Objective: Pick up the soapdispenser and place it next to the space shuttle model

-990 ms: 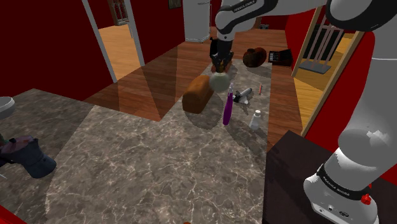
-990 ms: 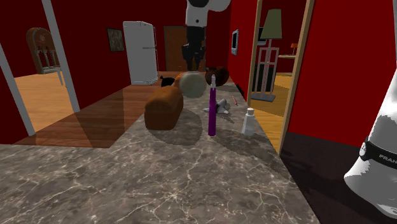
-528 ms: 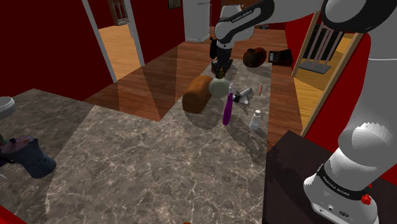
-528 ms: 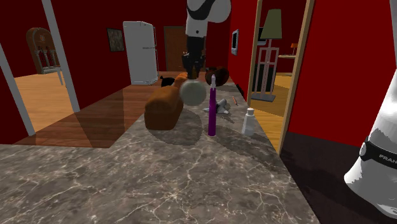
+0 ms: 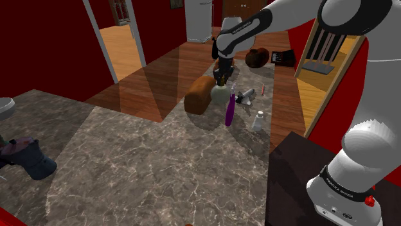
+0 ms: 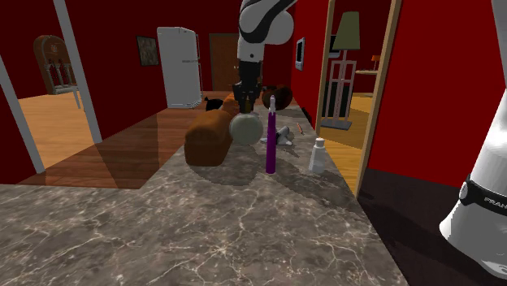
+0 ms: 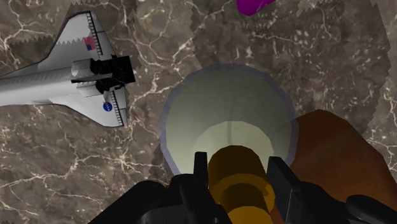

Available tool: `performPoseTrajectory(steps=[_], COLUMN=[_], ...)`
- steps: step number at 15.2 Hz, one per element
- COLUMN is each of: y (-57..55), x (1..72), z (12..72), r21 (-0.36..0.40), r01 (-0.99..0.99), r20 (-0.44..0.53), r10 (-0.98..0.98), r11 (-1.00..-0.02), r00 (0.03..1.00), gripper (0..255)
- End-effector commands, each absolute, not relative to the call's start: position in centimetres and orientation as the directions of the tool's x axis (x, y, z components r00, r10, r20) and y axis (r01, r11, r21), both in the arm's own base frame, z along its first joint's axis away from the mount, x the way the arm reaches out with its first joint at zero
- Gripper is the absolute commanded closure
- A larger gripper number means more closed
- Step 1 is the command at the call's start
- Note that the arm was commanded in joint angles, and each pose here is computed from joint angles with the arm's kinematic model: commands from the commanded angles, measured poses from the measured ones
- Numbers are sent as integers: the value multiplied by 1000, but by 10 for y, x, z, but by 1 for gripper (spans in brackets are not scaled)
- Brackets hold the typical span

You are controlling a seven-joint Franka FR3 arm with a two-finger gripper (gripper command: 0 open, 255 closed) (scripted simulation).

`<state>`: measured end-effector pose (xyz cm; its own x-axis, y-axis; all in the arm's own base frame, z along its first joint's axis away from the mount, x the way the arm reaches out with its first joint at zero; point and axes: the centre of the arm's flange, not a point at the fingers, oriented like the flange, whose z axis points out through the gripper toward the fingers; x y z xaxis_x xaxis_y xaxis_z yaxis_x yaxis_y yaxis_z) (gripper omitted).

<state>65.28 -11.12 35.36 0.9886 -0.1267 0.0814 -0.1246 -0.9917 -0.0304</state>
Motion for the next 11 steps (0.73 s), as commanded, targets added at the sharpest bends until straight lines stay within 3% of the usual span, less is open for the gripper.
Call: performPoseTrajectory(steps=[1,11], y=[-112,-112], x=[653,653], z=[344,326], r21=[-30,-30], r01=[-124,-125], r20=[83,83], r10=[-127,-127], r11=[-992,-992], r00=[988,988], gripper=[255,255])
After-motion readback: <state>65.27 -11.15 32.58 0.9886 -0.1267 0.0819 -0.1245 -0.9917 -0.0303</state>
